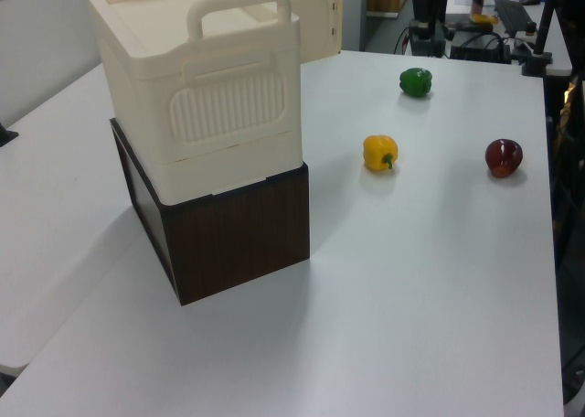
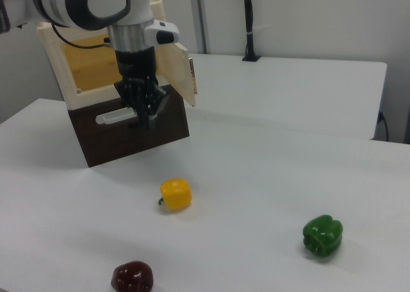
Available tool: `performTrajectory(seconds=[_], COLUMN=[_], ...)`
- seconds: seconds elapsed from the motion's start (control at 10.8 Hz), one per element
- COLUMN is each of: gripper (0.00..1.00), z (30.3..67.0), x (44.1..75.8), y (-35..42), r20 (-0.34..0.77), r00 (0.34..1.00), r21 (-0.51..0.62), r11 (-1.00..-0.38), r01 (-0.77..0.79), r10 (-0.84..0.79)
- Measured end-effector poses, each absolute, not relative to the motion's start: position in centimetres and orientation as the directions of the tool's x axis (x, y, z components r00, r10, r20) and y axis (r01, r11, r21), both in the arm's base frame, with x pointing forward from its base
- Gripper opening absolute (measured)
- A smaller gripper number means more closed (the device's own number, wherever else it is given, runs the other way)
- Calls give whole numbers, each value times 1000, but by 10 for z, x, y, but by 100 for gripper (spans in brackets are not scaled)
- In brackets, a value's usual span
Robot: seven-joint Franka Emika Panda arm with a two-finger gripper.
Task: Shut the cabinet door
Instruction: 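Move the gripper around to the outer face of the open cream door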
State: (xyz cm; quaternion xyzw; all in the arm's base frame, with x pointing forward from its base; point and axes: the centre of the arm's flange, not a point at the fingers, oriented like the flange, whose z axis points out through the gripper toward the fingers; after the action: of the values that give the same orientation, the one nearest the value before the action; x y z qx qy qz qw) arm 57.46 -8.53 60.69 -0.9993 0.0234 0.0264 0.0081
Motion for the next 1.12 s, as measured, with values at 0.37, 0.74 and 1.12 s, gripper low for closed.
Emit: performTrajectory(seconds=[0.37,0.74,1.12], gripper=[1,1,1], z=[607,611,606], x=[574,584,595], y=[-85,-88,-103], r20=[-53,18,69], r00=[999,993,959], r21=[-18,-2,34], r11=[-1000,-993,-962], r01=[10,114,272], r10=[11,114,274])
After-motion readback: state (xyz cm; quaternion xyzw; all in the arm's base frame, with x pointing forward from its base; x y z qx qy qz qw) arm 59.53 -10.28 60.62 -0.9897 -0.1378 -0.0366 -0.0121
